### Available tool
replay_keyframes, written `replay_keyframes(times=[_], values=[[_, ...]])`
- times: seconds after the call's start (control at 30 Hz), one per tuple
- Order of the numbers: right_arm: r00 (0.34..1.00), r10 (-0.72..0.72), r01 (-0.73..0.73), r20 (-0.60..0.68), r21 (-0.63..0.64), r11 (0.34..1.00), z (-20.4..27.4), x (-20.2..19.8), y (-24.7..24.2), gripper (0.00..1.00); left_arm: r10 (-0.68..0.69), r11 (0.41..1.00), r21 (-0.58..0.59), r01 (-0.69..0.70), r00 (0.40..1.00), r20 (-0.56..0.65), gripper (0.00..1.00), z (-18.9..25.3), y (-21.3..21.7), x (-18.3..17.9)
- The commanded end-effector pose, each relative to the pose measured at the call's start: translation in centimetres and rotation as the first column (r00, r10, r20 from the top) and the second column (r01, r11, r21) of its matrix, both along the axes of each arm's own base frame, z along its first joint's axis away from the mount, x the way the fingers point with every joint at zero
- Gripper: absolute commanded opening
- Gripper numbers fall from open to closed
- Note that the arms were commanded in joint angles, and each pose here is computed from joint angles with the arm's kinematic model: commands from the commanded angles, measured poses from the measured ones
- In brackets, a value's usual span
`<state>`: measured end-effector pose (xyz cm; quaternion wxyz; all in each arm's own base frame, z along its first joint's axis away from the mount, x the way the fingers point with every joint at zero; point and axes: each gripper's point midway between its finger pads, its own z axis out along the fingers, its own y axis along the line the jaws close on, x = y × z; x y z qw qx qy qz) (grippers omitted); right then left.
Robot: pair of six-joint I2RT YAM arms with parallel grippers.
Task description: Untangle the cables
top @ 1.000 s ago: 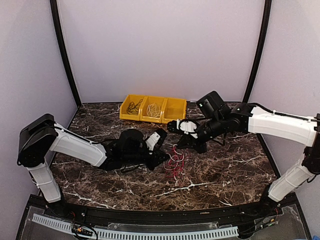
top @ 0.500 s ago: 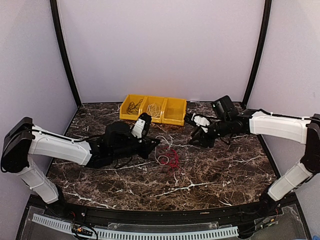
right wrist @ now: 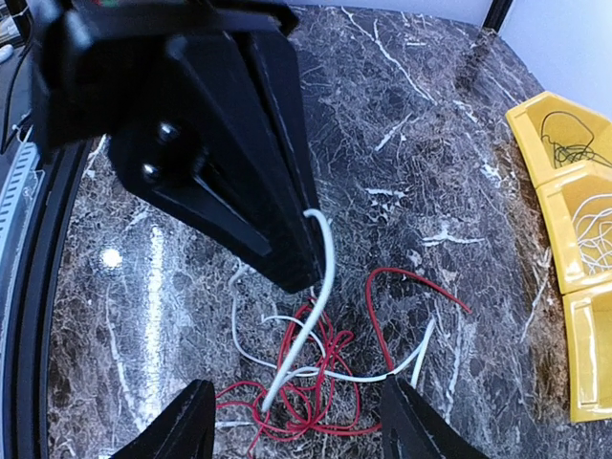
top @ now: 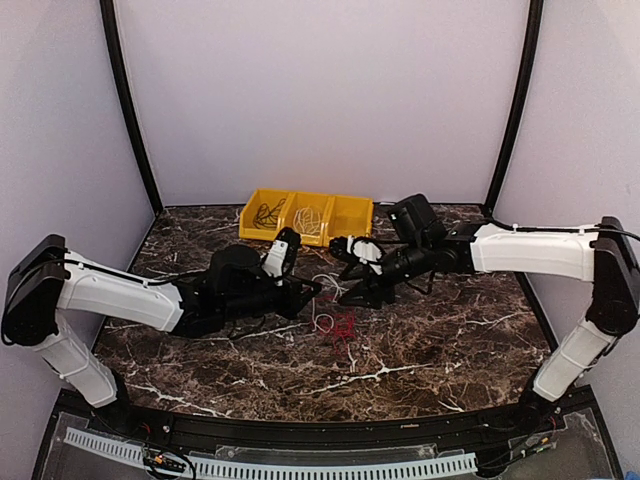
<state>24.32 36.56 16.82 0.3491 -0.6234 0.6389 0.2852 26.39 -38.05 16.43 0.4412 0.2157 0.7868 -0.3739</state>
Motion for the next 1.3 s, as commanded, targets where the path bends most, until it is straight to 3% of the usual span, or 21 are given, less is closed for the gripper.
replay_keyframes(times=[0.0, 0.2, 0.27, 0.33, 0.37, 0.53, 0.63, 0.73, 0.83, 0.93, 1.13, 1.27], values=[[0.999, 0.033, -0.035, 0.027, 0.071, 0.997, 0.0, 1.0, 2.3, 0.61, -0.032, 0.991, -0.132, 0.036, 0.999, 0.031, 0.00, 5.4, -0.4, -0.6], [1.000, 0.000, 0.001, -0.020, 0.083, 0.997, -3.4, 2.2, 3.8, 0.59, -0.031, 0.974, -0.221, 0.044, 0.998, 0.062, 0.00, 10.1, 0.3, -1.4], [0.998, 0.014, -0.009, -0.064, 0.077, 0.997, -4.9, 2.0, 4.2, 0.46, -0.032, 0.966, -0.253, 0.049, 0.997, 0.070, 0.00, 11.5, 0.7, -1.7], [0.992, 0.011, -0.004, -0.123, 0.054, 0.999, -6.6, 2.0, 4.5, 0.24, -0.035, 0.958, -0.282, 0.057, 0.996, 0.082, 0.00, 13.0, 1.0, -2.0], [0.988, 0.004, 0.002, -0.155, 0.039, 0.999, -7.5, 1.9, 4.6, 0.19, -0.034, 0.953, -0.295, 0.062, 0.994, 0.099, 0.00, 14.1, 1.3, -2.3], [0.966, -0.026, 0.015, -0.255, -0.043, 0.999, -11.5, 1.2, 3.8, 0.18, 0.027, 0.945, -0.323, 0.052, 0.971, 0.236, 0.00, 22.2, 3.6, -2.7], [0.960, -0.056, 0.036, -0.273, -0.077, 0.996, -12.7, 1.4, 3.4, 0.18, 0.116, 0.930, -0.367, 0.028, 0.925, 0.363, 0.00, 30.0, 6.3, -3.3], [0.949, -0.074, 0.048, -0.307, -0.092, 0.995, -13.3, 1.8, 3.1, 0.17, 0.182, 0.930, -0.367, -0.016, 0.887, 0.424, 0.00, 34.4, 8.3, -3.4], [0.946, -0.078, 0.053, -0.315, -0.089, 0.995, -12.7, 2.1, 2.9, 0.17, 0.241, 0.928, -0.367, -0.070, 0.862, 0.446, 0.00, 37.3, 9.7, -3.2], [0.958, -0.065, 0.044, -0.278, -0.083, 0.996, -10.9, 2.1, 2.5, 0.20, 0.313, 0.926, -0.334, -0.175, 0.849, 0.426, 0.00, 36.9, 10.4, -1.6], [0.987, -0.080, 0.065, -0.139, -0.113, 0.992, -5.4, 2.3, 0.1, 0.52, 0.327, 0.940, -0.227, -0.255, 0.863, 0.385, 0.00, 33.6, 9.4, 0.5], [0.989, -0.120, 0.112, -0.090, -0.094, 0.989, -2.5, 2.1, -2.9, 0.60, 0.322, 0.945, -0.182, -0.273, 0.877, 0.356, 0.00, 30.7, 8.7, 1.7]])
